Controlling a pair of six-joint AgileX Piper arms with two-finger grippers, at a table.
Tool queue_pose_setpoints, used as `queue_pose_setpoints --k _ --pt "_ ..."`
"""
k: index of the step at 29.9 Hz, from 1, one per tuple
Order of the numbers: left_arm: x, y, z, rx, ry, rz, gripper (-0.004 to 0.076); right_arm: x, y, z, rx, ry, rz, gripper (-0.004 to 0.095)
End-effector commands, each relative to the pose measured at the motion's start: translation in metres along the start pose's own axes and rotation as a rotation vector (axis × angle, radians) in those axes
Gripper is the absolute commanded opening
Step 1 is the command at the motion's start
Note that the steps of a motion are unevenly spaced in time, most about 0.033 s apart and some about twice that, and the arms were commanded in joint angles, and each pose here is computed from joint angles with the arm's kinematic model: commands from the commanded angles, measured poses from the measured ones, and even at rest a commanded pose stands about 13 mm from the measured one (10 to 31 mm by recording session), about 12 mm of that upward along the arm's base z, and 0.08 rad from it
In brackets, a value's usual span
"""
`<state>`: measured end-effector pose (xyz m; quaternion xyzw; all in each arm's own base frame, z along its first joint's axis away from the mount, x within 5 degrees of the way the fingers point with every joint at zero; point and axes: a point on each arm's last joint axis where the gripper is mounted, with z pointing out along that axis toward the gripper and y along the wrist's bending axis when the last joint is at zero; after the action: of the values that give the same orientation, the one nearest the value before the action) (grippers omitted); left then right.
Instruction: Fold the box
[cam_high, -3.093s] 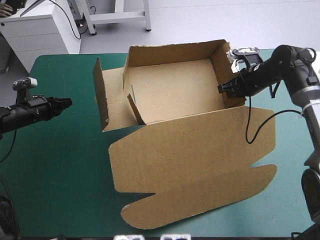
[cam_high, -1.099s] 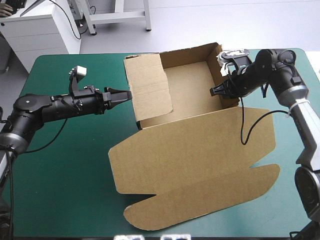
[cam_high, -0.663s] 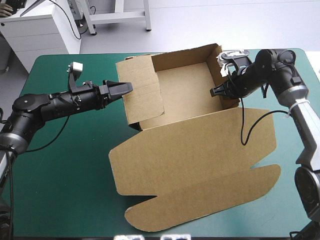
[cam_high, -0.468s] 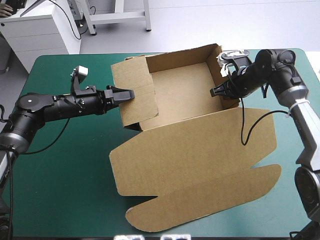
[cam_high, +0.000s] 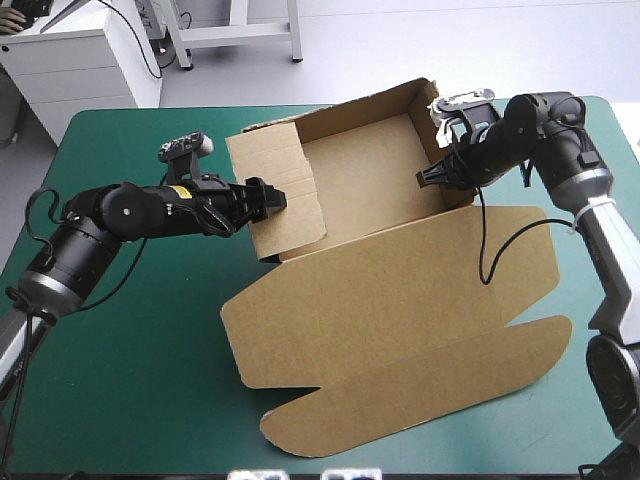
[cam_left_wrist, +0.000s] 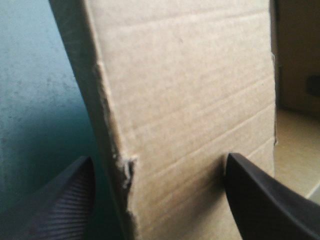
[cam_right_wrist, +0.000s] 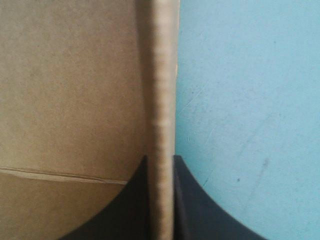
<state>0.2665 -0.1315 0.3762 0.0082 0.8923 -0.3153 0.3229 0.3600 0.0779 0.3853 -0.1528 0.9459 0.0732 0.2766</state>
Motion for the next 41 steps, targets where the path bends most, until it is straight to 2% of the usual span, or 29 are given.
queue_pose_setpoints --k 1,15,27,37,41 --pt "-0.004 -0.015 -0.009 -0.038 -0.084 0.000 0.0514 -0.013 0.013 -0.041 -0.027 -0.164 -0.003 -0.0004" --pt "0.001 -0.020 0.009 -0.080 -0.095 -0.093 0.0514 -0.017 0.040 -0.053 -0.007 -0.197 -0.054 -0.0004" --pt "0.010 -0.036 0.009 -0.076 -0.073 -0.001 0.0510 -0.015 0.039 -0.062 0.009 -0.221 -0.047 -0.0004" --pt "-0.003 -0.050 -0.005 -0.088 -0.148 -0.013 0.0510 -0.015 0.039 -0.078 0.031 -0.288 -0.048 -0.0004" --pt "-0.003 -0.050 -0.005 -0.088 -0.154 -0.024 0.0510 -0.015 0.049 -0.086 0.035 -0.321 -0.085 -0.0004"
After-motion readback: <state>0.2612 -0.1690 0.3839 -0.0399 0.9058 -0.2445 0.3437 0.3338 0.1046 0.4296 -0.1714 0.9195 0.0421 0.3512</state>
